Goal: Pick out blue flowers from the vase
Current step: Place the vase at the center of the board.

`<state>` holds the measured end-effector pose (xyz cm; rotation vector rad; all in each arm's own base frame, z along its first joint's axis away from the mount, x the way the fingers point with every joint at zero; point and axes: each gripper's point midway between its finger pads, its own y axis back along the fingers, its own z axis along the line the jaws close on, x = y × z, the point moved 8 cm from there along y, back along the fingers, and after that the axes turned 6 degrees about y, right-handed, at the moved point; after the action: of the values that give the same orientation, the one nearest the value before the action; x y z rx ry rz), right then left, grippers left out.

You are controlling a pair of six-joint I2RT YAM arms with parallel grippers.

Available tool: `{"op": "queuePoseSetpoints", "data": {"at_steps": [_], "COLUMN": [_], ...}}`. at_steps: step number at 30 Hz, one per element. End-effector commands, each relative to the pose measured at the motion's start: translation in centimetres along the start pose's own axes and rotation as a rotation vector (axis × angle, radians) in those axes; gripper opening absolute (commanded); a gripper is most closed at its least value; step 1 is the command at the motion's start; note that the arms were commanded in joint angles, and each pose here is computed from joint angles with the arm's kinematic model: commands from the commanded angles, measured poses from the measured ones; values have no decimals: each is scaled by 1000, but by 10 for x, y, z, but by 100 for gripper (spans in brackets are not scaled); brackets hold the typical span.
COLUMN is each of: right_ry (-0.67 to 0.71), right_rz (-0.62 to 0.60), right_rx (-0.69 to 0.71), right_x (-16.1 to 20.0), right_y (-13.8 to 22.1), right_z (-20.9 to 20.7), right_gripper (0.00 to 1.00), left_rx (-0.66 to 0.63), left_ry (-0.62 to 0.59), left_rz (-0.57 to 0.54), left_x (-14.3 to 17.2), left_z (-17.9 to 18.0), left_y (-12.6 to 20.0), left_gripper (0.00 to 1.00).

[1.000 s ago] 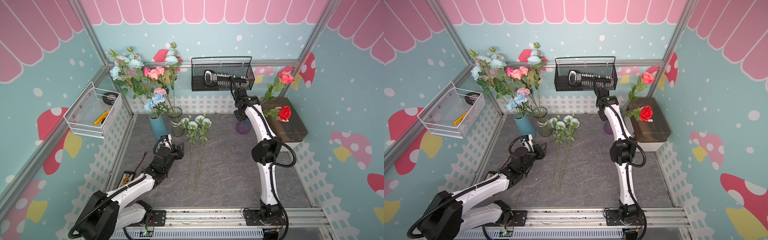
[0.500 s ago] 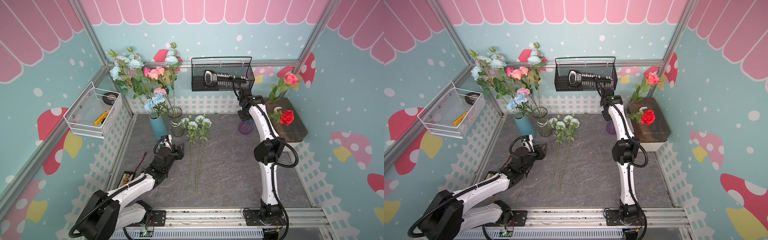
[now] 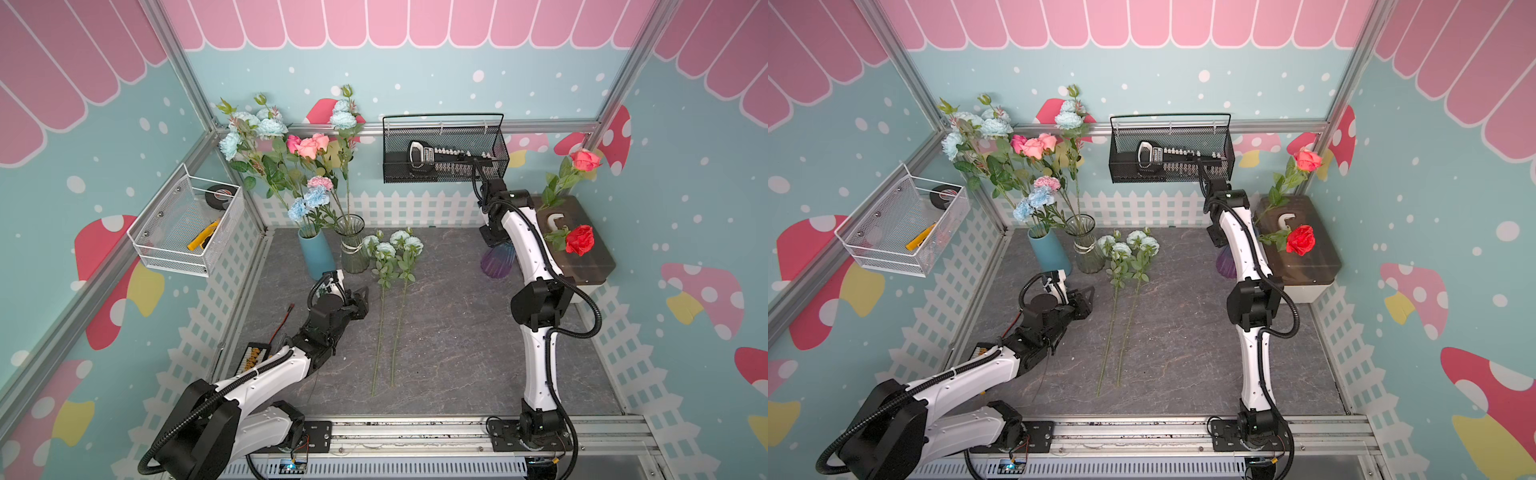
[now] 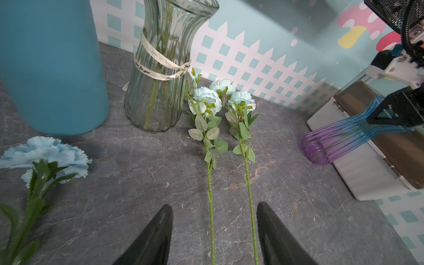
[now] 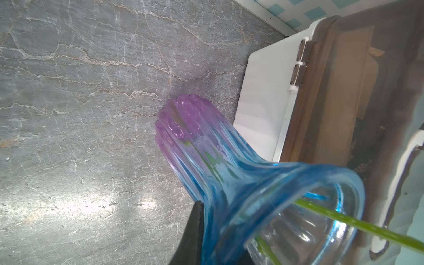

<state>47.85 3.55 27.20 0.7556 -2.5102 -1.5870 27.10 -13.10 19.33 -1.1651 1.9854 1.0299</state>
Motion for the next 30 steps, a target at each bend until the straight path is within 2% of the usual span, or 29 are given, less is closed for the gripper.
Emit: {"op": "queuePoseSetpoints", "data": {"at_steps": [1, 6, 10, 14, 19, 30], "right_ry": [42, 31, 11, -12, -23, -29], "right_rz": [104, 107, 78, 38, -18, -236], "right_rx": [-15, -9, -2, -8, -12, 56], "right_x": [12, 7, 4, 1, 0, 9], "right_y": [-19, -31, -27, -19, 0, 96], "right_z": [5, 8, 5, 3, 6, 17], "right_gripper": [5, 38, 52, 56, 56, 57], "left_rx": [18, 19, 17, 17, 18, 21], "left_ry": [25, 25, 25, 26, 25, 26], "left_rz": [-23, -22, -23, -25, -24, -25], "left_x": [-6, -6, -6, -6, -6, -6], "left_z": [-3, -3, -3, -3, -2, -2], "left_y": [-1, -1, -1, 0, 0, 0], "left_gripper": [59, 59, 59, 59, 59, 59]}}
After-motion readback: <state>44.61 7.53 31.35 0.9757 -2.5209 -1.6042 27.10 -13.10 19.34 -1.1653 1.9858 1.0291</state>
